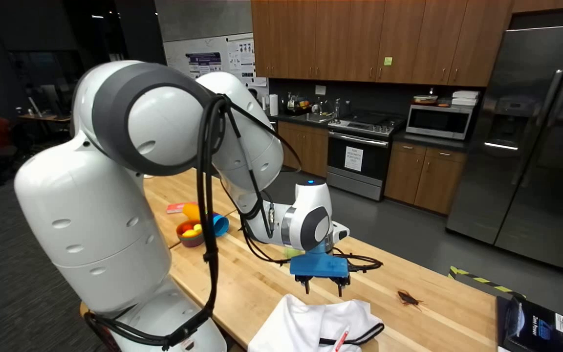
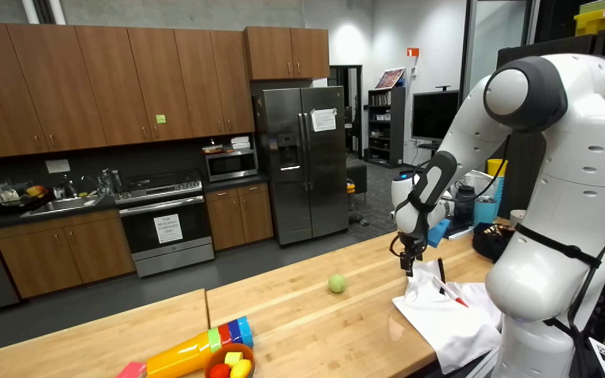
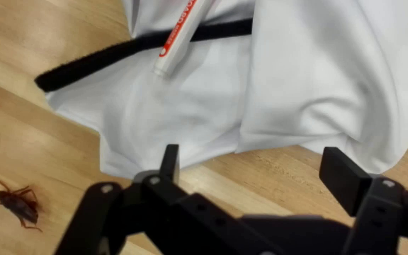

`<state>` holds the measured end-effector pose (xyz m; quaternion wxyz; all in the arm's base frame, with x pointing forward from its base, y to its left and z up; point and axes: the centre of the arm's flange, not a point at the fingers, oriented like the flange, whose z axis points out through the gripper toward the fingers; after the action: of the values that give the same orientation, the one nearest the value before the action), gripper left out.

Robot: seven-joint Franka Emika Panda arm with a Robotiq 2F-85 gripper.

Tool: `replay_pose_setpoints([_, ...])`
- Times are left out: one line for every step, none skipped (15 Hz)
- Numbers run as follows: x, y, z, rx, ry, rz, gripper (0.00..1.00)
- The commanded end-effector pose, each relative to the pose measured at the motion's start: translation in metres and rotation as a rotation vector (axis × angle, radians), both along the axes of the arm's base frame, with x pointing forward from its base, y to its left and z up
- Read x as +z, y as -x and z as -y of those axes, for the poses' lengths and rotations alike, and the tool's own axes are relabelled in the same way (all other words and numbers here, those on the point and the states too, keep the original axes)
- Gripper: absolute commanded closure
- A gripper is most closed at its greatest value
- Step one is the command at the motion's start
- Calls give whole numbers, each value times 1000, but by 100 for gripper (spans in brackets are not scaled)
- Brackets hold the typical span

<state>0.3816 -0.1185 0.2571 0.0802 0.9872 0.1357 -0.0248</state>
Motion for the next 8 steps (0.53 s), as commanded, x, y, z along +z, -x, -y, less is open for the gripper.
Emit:
replay_pose_setpoints([11,-20,-11,22,50,28,0])
replay_pose_setpoints([13,-28,-17,32,60,30,0])
replay_pose_setpoints([16,-34,-21,37,67,30,0])
replay_pose_setpoints([18,-41,-28,43,65,31,0])
replay_pose_setpoints([20,-48,-34,52,72,32,0])
replay_pose_setpoints([21,-54,-39,59,77,32,0])
replay_pose_setpoints([23,-59,-45,70,85,28,0])
replay_pose_setpoints([24,-65,-49,77,87,26,0])
